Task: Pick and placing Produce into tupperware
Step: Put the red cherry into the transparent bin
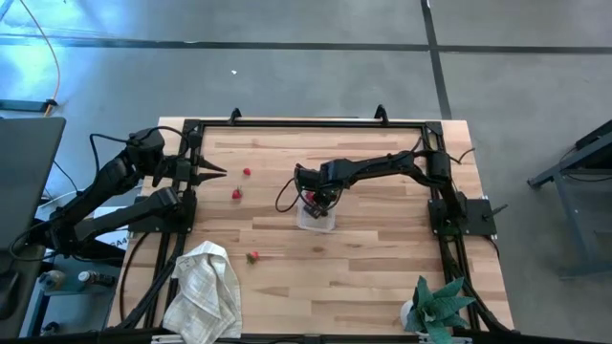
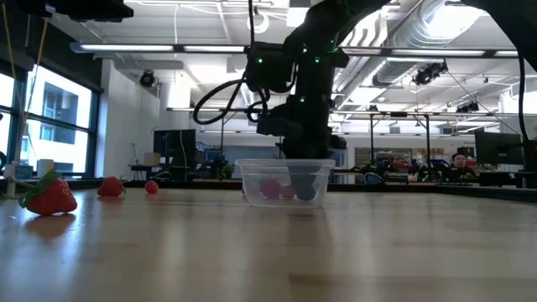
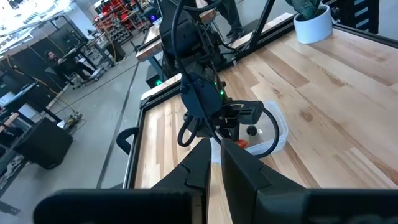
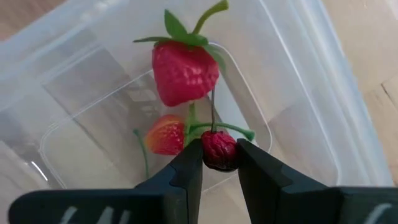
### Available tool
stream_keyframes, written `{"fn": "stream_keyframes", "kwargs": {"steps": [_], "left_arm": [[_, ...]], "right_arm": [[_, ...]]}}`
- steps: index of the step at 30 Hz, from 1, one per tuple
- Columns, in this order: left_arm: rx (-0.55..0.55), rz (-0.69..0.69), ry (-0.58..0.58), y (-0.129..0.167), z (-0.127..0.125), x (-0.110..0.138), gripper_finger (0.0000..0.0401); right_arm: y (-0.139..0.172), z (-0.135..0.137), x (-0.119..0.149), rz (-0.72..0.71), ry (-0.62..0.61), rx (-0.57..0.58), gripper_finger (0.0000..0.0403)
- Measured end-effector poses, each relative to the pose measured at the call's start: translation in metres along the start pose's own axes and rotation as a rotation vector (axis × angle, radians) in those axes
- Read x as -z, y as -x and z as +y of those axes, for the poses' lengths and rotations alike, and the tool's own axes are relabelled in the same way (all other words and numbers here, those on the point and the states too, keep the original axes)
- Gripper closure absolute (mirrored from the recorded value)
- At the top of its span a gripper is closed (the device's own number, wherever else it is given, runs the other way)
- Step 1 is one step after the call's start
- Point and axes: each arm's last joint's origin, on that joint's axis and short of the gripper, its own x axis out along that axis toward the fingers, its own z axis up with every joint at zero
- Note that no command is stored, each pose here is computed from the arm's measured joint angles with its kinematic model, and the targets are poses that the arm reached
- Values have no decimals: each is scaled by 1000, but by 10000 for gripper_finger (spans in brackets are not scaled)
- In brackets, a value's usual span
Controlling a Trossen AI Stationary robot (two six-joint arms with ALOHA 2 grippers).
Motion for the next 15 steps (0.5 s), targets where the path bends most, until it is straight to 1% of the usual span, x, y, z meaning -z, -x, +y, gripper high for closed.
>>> {"fn": "stream_keyframes", "kwargs": {"steps": [9,15], "left_arm": [[0,0,0,0,0,0,373],[0,0,0,0,0,0,373]], "right_arm": [[0,3,2,1,12,2,287],[0,3,2,4,13,3,281]]}}
